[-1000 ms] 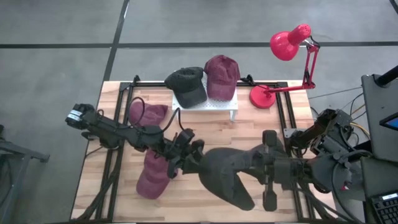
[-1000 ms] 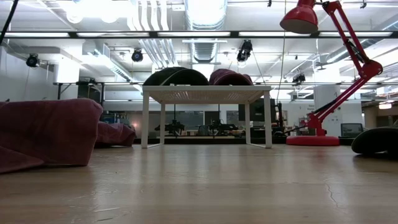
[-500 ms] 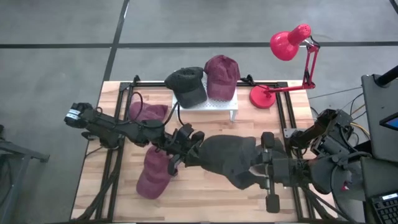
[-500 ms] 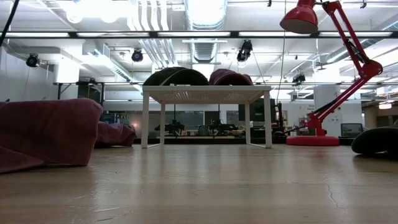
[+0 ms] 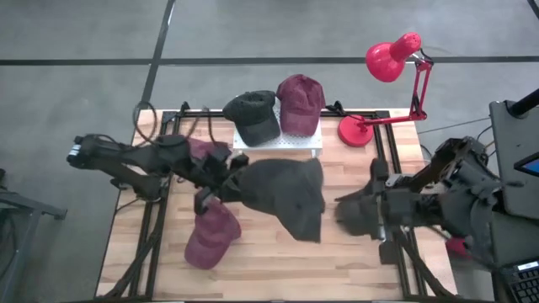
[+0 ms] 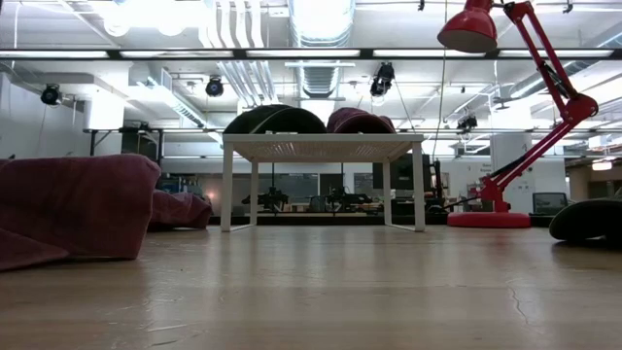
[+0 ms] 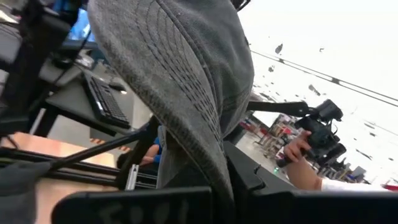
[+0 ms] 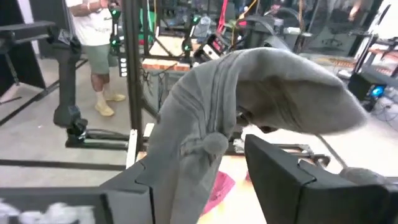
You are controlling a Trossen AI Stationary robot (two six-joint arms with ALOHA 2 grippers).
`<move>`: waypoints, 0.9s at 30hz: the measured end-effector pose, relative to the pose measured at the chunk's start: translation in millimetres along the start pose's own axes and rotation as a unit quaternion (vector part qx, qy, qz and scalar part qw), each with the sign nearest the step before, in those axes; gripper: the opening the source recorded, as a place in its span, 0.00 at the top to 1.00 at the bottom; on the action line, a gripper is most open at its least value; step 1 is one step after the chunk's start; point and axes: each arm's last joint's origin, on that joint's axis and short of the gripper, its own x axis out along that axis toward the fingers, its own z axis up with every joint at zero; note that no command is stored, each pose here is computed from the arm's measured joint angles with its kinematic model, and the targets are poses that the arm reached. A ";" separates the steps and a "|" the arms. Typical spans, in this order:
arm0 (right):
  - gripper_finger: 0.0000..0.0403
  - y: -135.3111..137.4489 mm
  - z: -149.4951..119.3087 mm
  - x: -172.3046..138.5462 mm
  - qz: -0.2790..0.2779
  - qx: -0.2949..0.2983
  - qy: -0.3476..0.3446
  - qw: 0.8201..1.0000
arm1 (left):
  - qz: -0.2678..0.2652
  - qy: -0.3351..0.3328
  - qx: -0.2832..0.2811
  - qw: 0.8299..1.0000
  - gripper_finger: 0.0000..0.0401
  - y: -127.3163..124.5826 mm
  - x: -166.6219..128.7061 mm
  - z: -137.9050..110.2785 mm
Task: Pick & Place hat
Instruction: Stack the left black cap on top of the black cap on the shelf
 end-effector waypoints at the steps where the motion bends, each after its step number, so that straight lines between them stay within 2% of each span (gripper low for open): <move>1: 0.55 -3.3 1.7 -3.3 -0.001 -0.002 -0.003 1.000 | 0.007 -0.001 0.000 1.000 0.98 -1.3 -5.7 3.1; 4: 0.56 -13.4 3.7 -10.1 -0.012 -0.007 -0.003 1.000 | 0.036 -0.016 0.025 0.999 0.98 -5.2 -22.9 12.6; 8: 0.59 -27.5 0.6 -8.3 -0.089 0.013 0.006 0.996 | 0.106 -0.065 0.103 0.987 0.98 -11.8 -47.2 26.7; 11: 0.60 -36.8 -3.1 -1.3 -0.144 0.021 0.014 0.989 | 0.175 -0.111 0.168 0.964 0.98 -18.3 -63.6 35.9; 13: 0.62 -43.2 -3.6 4.6 -0.162 0.027 0.015 0.986 | 0.217 -0.136 0.204 0.945 0.98 -22.3 -73.1 41.0; 16: 0.64 -55.7 -1.8 13.1 -0.189 0.038 0.013 0.981 | 0.280 -0.176 0.223 0.917 0.98 -26.6 -85.6 47.8; 19: 0.66 -69.4 1.1 21.1 -0.216 0.056 0.006 0.975 | 0.319 -0.211 0.242 0.892 0.98 -30.1 -93.7 53.4; 21: 0.68 -80.3 3.0 28.3 -0.209 0.070 0.008 0.975 | 0.323 -0.240 0.252 0.880 0.98 -31.0 -96.2 54.5; 25: 0.71 -111.6 5.2 47.1 -0.150 0.093 0.025 0.984 | 0.299 -0.309 0.265 0.863 0.98 -29.6 -96.5 52.7; 27: 0.72 -128.8 5.7 62.8 -0.127 0.086 0.023 0.988 | 0.283 -0.350 0.259 0.855 0.98 -27.6 -96.9 49.8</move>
